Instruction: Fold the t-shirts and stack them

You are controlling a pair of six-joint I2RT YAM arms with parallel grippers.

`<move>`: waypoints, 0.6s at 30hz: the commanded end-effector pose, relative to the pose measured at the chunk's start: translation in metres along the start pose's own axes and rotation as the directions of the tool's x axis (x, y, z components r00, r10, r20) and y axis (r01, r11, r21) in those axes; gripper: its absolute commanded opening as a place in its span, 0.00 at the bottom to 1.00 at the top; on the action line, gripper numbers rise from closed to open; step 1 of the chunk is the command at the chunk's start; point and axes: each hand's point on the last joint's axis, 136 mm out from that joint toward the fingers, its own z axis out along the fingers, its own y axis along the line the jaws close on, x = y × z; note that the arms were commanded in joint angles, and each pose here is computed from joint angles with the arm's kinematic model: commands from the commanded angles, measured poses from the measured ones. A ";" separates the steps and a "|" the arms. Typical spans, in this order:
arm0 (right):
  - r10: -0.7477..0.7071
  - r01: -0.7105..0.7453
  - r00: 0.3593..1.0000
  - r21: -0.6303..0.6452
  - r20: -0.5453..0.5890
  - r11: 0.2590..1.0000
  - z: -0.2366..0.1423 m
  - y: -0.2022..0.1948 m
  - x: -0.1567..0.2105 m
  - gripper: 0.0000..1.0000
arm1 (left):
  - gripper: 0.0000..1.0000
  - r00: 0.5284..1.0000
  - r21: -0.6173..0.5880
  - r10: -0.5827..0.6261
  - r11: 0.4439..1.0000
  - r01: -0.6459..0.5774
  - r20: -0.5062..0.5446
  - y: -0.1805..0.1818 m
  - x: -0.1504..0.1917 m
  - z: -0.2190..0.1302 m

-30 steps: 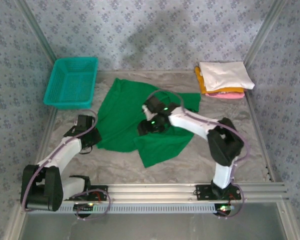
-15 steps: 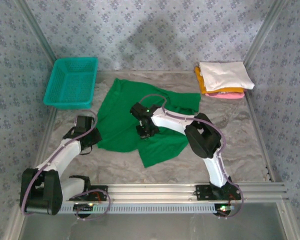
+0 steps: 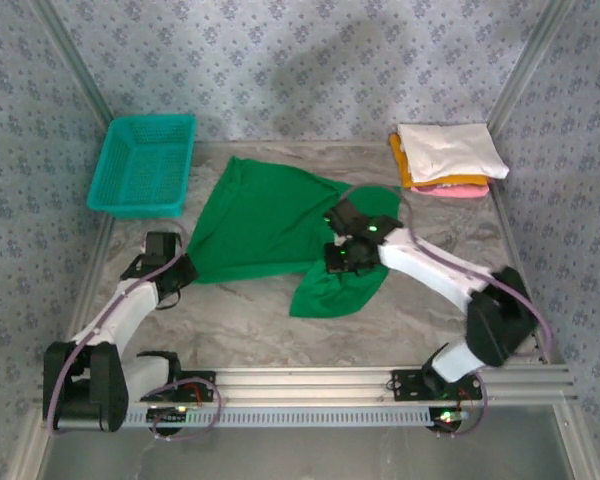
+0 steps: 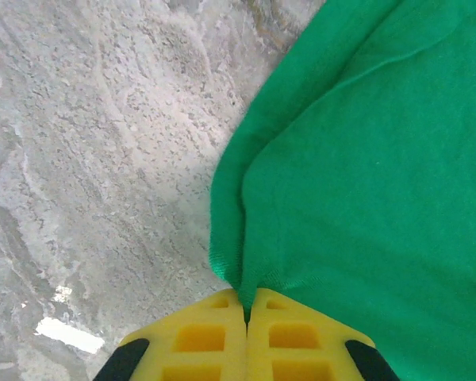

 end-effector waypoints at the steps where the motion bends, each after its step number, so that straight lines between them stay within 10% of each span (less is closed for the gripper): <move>1: 0.076 -0.078 0.997 -0.097 -0.025 0.992 -0.019 -0.008 0.023 0.00 | 0.00 0.999 -0.011 -0.036 0.999 0.036 0.006 0.008 0.002 -0.002; 13: 0.018 0.033 0.990 -0.356 0.139 0.934 -0.087 0.025 0.009 0.00 | 0.00 0.998 -0.024 -0.046 0.999 0.047 0.039 0.013 -0.009 -0.005; 18: -0.143 0.191 0.979 -0.419 0.143 0.888 -0.099 0.071 0.004 0.45 | 0.00 0.997 -0.014 -0.059 0.998 0.060 0.053 0.010 -0.014 -0.008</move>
